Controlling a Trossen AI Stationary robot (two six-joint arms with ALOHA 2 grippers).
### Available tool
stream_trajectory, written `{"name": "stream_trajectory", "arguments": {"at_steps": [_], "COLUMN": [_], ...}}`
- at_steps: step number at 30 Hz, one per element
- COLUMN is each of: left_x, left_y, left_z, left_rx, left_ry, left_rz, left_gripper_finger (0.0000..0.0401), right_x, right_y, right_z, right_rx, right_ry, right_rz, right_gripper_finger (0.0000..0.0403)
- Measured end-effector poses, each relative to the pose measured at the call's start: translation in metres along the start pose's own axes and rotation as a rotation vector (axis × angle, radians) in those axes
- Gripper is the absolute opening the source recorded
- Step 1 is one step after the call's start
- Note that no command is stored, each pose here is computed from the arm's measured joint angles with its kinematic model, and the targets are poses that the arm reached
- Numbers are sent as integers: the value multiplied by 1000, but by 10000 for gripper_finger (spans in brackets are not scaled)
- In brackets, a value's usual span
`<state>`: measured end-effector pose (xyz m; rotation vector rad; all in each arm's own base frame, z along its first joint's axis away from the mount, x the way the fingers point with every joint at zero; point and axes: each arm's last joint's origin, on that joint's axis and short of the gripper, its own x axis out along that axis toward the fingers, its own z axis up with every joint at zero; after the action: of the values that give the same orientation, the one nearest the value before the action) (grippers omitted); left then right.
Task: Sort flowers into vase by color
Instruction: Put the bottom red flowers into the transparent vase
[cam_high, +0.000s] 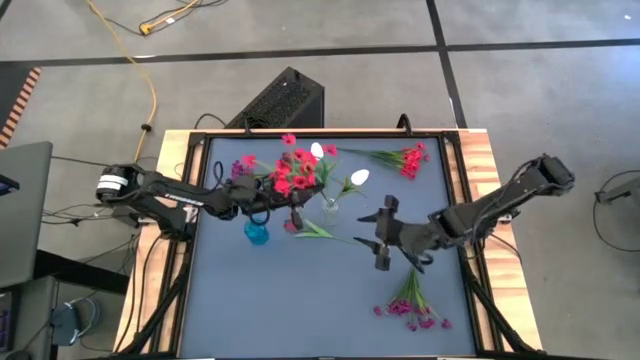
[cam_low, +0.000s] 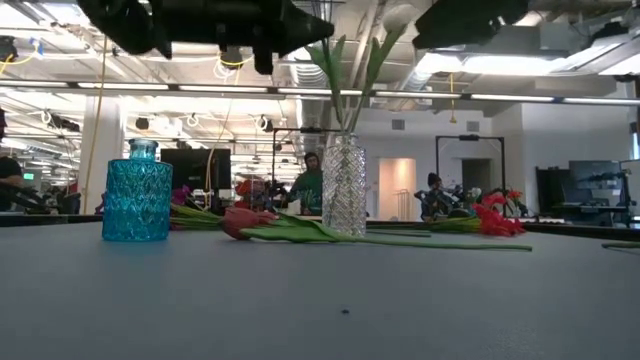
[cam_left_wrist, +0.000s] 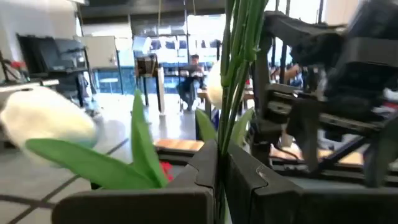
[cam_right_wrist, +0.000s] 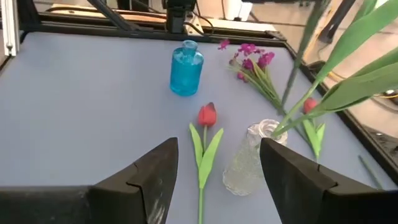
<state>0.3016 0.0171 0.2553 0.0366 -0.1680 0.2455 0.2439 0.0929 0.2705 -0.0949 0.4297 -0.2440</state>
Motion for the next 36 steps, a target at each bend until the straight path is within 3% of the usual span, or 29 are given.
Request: {"name": "stream_trajectory", "arguments": {"at_steps": [5, 16, 23, 36], "left_x": [-2, 17, 18, 17], "left_y": [2, -1, 0, 7], "left_z": [-2, -40, -46, -58], "left_rx": [-25, -11, -4, -104], "left_ry": [-59, 37, 96, 214], "left_rz": [-36, -16, 33, 43], "left_gripper_finger": [0, 0, 0, 0], "right_x": [-7, -8, -8, 1], "right_y": [8, 7, 6, -18], "right_z": [-1, -5, -8, -29], "right_rx": [-20, -45, -60, -76], "right_ry": [-21, 7, 31, 156], "right_rz": [-32, -61, -66, -177], "right_gripper_finger": [255, 255, 255, 255]}}
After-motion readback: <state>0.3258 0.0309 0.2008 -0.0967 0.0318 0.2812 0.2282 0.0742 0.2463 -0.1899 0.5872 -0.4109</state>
